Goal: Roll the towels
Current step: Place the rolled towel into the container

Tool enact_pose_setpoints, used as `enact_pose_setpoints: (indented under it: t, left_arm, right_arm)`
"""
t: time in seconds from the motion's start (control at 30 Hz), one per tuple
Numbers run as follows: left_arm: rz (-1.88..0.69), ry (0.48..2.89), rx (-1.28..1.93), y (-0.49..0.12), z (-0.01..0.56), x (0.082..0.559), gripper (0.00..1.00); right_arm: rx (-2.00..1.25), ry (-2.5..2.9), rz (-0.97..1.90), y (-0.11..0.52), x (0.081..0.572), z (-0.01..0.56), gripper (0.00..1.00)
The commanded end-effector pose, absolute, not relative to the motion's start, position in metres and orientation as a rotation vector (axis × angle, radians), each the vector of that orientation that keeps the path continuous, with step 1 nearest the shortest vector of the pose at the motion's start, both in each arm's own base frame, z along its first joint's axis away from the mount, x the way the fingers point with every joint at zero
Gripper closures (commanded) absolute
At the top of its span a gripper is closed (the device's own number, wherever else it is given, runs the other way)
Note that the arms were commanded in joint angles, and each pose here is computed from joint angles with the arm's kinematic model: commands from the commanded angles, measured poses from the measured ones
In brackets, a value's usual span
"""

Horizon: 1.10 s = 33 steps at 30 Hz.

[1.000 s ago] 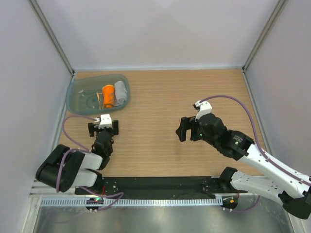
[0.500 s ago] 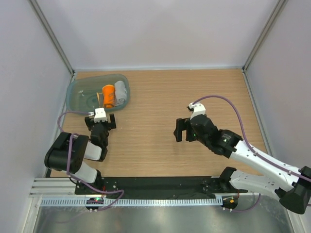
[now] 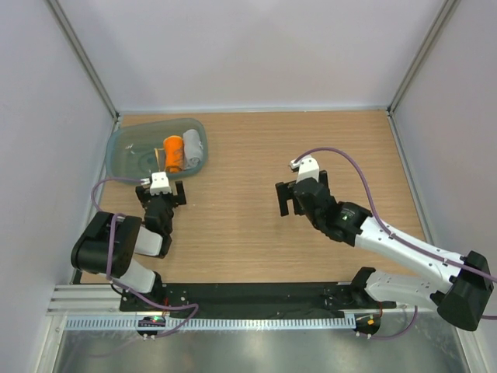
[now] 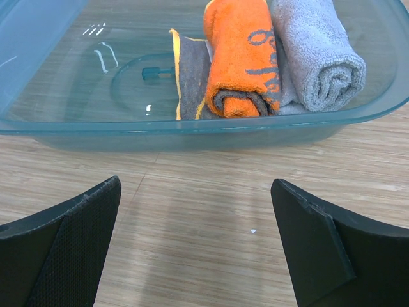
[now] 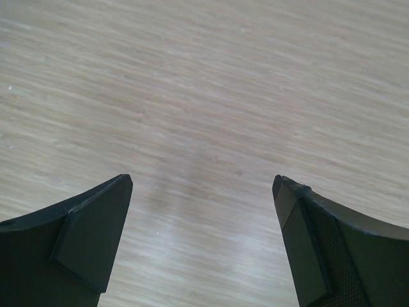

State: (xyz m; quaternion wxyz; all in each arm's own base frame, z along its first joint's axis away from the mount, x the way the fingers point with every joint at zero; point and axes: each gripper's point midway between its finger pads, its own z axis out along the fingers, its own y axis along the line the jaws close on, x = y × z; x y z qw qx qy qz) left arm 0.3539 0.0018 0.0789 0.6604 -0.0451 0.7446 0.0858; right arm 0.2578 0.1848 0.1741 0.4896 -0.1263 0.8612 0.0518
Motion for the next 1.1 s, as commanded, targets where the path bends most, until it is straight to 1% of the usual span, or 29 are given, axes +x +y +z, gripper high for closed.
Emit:
enact_pose_setpoints:
  t: [0.0,0.13,0.2,0.23,0.27,0.3,0.37,0.4,0.47,0.63,0.67,0.7,0.77,0.8,0.87,0.9,0.97,1.0,1.03,1.07]
  left_arm:
    - [0.177,1.605,-0.125,0.002,0.103,0.363,0.00]
    - [0.185,1.631,-0.137,0.006,0.098,0.365,0.00]
    - [0.172,1.640,-0.162,0.007,0.102,0.374,0.00]
    - [0.177,1.682,-0.172,0.012,0.094,0.375,0.00]
    - [0.168,1.683,-0.177,0.013,0.096,0.378,0.00]
    - [0.164,1.686,-0.182,0.014,0.095,0.378,0.00]
    - [0.163,1.686,-0.181,0.013,0.095,0.378,0.00]
    - [0.164,1.686,-0.183,0.014,0.095,0.378,0.00]
    - [0.164,1.686,-0.183,0.014,0.095,0.378,0.00]
    - [0.162,1.689,-0.183,0.014,0.094,0.378,0.00]
    - [0.159,1.689,-0.183,0.014,0.094,0.378,0.00]
    - [0.159,1.687,-0.183,0.014,0.095,0.379,0.00]
    - [0.159,1.689,-0.183,0.014,0.094,0.378,0.00]
    - [0.159,1.687,-0.183,0.014,0.095,0.379,0.00]
    - [0.159,1.687,-0.183,0.014,0.095,0.378,0.00]
    - [0.160,1.687,-0.184,0.014,0.095,0.379,0.00]
    - [0.160,1.689,-0.184,0.014,0.095,0.378,0.00]
    - [0.161,1.689,-0.183,0.014,0.095,0.378,0.00]
    - [0.159,1.690,-0.183,0.014,0.094,0.378,0.00]
    - [0.159,1.690,-0.183,0.014,0.094,0.378,0.00]
  right_arm:
    - [-0.257,1.924,0.048,0.178,0.282,0.208,0.00]
    - [-0.206,1.865,-0.104,0.152,0.298,0.211,0.00]
    - [-0.111,1.875,-0.133,0.129,0.313,0.208,0.00]
    - [-0.052,1.886,-0.132,0.118,0.319,0.205,0.00]
    - [0.052,1.896,-0.159,0.092,0.328,0.203,0.00]
    - [0.142,1.888,-0.145,0.080,0.334,0.202,0.00]
    - [0.211,1.860,-0.175,0.061,0.341,0.196,0.00]
    - [0.231,1.878,-0.244,0.042,0.340,0.181,0.00]
    - [0.281,1.840,-0.281,0.029,0.348,0.175,0.00]
    - [0.342,1.847,-0.401,-0.012,0.347,0.130,0.00]
    - [0.340,1.797,-0.383,-0.013,0.355,0.130,0.00]
    - [0.336,1.807,-0.385,-0.017,0.350,0.113,0.00]
    - [0.378,1.752,-0.355,-0.024,0.357,0.109,0.00]
    - [0.372,1.762,-0.349,-0.025,0.352,0.096,0.00]
    - [0.380,1.713,-0.350,-0.031,0.357,0.105,0.00]
    - [0.339,1.706,-0.298,-0.025,0.363,0.105,0.01]
    - [0.348,1.666,-0.268,-0.032,0.364,0.105,0.00]
    - [0.330,1.713,-0.220,-0.027,0.366,0.090,0.00]
    - [0.332,1.676,-0.188,-0.027,0.370,0.093,0.00]
    - [0.328,1.684,-0.176,-0.031,0.370,0.084,0.00]
